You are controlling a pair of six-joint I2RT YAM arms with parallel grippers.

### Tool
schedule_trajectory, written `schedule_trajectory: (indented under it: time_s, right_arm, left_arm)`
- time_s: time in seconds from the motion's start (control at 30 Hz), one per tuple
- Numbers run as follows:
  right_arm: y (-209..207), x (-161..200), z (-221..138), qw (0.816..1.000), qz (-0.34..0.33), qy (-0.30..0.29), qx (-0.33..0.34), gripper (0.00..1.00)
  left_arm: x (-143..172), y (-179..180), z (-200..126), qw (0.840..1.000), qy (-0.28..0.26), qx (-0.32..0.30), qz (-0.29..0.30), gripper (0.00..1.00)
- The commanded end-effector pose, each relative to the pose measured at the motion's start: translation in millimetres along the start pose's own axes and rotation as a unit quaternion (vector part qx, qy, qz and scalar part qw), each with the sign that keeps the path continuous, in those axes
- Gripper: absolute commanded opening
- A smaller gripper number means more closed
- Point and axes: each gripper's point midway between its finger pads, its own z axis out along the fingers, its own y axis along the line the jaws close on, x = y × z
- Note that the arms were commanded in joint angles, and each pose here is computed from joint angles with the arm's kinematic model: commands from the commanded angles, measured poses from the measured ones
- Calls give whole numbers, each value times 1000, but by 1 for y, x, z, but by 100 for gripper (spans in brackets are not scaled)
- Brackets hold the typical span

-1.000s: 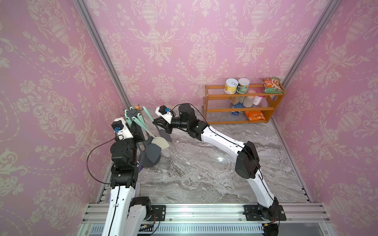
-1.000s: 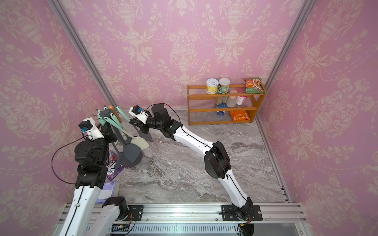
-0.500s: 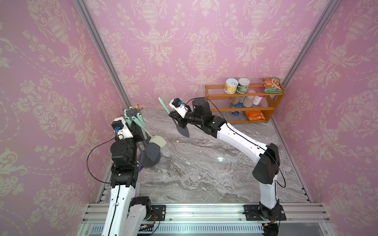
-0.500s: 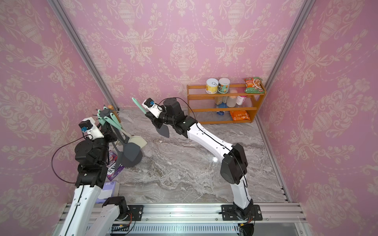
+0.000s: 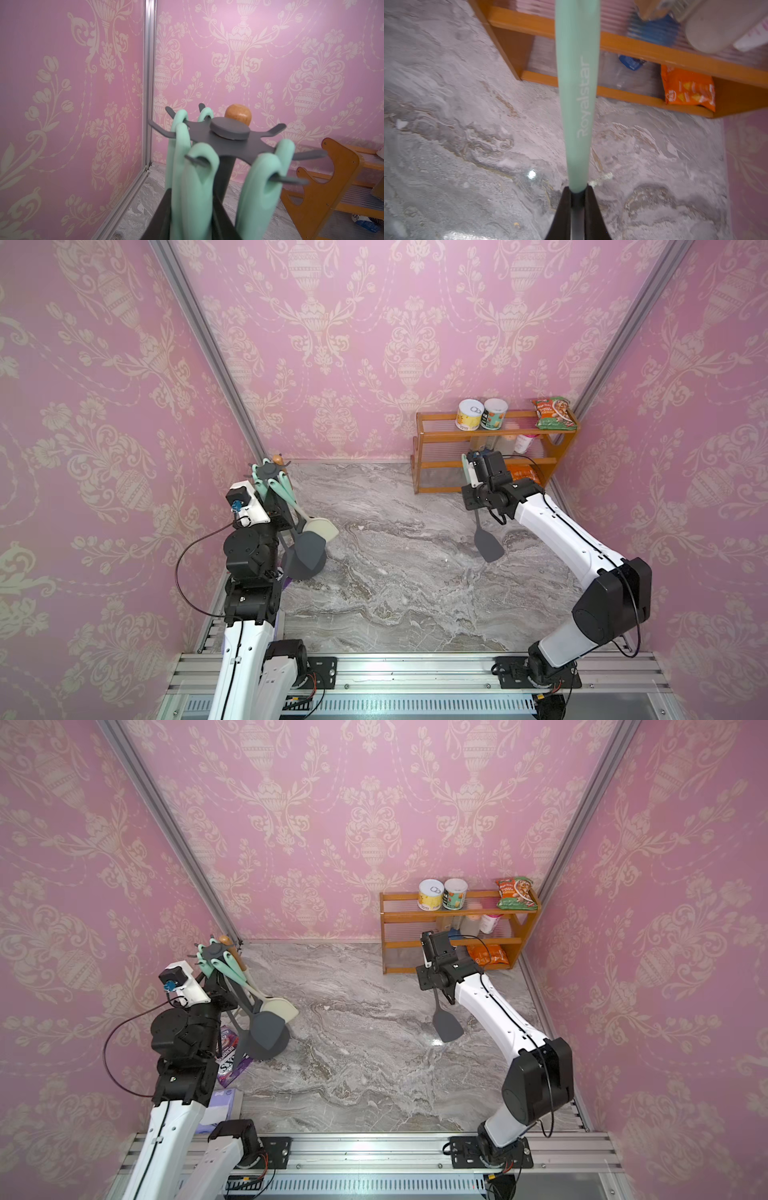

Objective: Take the spatula off the kitchen utensil rack
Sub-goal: Take off the spatula from the rack, then place the spatula at the center of the board.

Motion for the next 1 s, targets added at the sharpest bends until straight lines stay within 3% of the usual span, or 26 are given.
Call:
schedule_trajectory:
  time_s: [0.0, 0.13, 0.43, 0.73, 0.97]
  right_arm:
    - [-40, 40, -7, 995, 62, 69, 43, 0]
    - [-70, 66, 14, 988, 79, 117, 59, 0]
    - [-104, 101, 74, 973, 17, 206, 105, 0]
    - [-114, 104, 120, 970, -2, 221, 98, 0]
    - [-132, 101, 140, 965, -12, 220, 139, 0]
  left_arm:
    - [0, 7, -4, 1000, -7, -17, -8, 21]
    - [1, 9, -3, 1000, -6, -22, -7, 21]
    - [7, 6, 4, 1000, 1, -16, -10, 21]
    - [2, 5, -1, 1000, -2, -12, -6, 23]
    - [-3, -1, 0, 1000, 2, 2, -3, 23]
